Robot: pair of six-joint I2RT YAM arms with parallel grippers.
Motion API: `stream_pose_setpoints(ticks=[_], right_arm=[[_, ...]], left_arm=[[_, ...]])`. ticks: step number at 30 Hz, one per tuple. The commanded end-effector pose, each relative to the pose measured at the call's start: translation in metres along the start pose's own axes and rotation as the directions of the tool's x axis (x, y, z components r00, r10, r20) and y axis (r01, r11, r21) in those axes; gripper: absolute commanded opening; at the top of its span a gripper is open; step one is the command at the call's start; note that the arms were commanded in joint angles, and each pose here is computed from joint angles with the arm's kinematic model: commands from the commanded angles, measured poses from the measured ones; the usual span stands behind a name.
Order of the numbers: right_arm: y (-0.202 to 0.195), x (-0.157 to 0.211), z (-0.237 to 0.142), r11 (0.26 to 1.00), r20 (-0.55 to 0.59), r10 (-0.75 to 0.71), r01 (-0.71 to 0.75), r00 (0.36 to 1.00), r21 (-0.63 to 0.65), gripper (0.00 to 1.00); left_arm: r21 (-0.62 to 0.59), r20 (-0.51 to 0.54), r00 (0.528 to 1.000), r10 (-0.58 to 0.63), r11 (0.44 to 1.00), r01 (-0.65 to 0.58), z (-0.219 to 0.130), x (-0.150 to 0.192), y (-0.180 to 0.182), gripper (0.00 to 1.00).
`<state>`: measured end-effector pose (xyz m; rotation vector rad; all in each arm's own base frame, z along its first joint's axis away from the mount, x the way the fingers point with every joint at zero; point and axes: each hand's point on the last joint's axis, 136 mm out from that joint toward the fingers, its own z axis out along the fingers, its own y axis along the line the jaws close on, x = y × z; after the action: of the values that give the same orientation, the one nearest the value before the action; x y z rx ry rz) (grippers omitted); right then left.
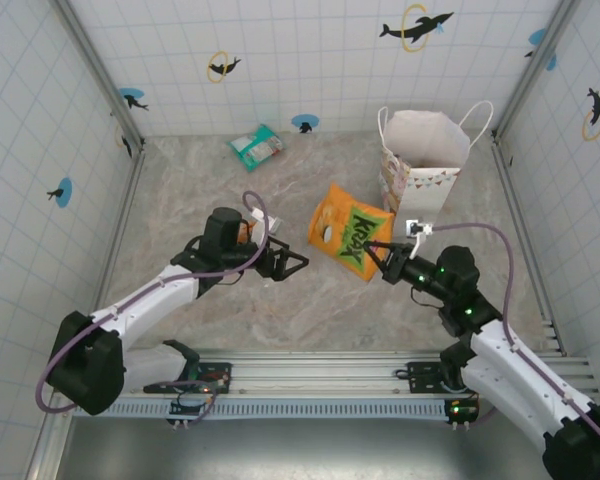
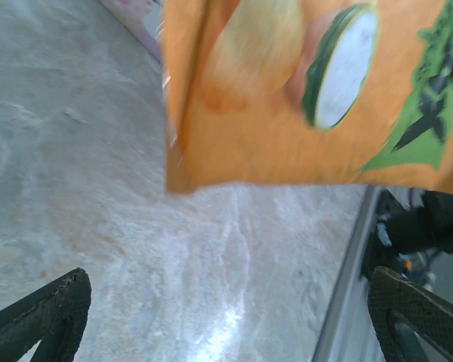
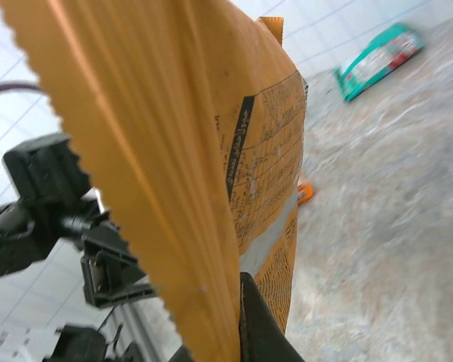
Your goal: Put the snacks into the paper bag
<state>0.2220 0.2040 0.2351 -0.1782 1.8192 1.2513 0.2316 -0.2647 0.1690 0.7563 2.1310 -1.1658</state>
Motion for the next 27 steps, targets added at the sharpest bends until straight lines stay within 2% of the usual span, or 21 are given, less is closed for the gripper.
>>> stream_pose_setpoints(ticks=[1,6,9,13,19,27], right_arm=[[0.004,-0.034,-0.006,0.996,0.069,-0.044,0.038,0.997,0.085,0.0],[0.016,-0.073,-0.016,0.982,0.134,-0.102,0.078,0.986,0.174,0.0],[0.027,-0.105,-0.025,0.972,0.221,-0.138,0.089,0.965,0.217,0.0],[0.039,-0.146,-0.038,0.961,0.342,-0.153,0.059,0.927,0.27,0.0],[0.071,-0.203,-0.055,0.966,0.513,-0.175,0.045,0.84,0.255,0.0],[0.051,-0.239,-0.07,0.916,0.63,-0.222,-0.062,0.744,0.396,0.0]], left_arm=[[-0.128,0.051,0.999,-0.017,0.991,0.023,-0.009,-0.018,0.014,0.98],[-0.219,0.076,0.997,-0.013,0.975,0.029,-0.015,-0.023,0.026,0.97],[-0.229,0.073,0.997,-0.018,0.973,0.035,-0.014,-0.022,0.029,0.98],[-0.223,0.063,0.998,-0.026,0.974,0.04,-0.011,-0.022,0.03,0.97],[-0.222,0.056,0.998,-0.022,0.975,0.034,-0.009,-0.024,0.031,0.98],[-0.219,0.06,0.998,-0.019,0.975,0.031,-0.008,-0.026,0.031,0.98]])
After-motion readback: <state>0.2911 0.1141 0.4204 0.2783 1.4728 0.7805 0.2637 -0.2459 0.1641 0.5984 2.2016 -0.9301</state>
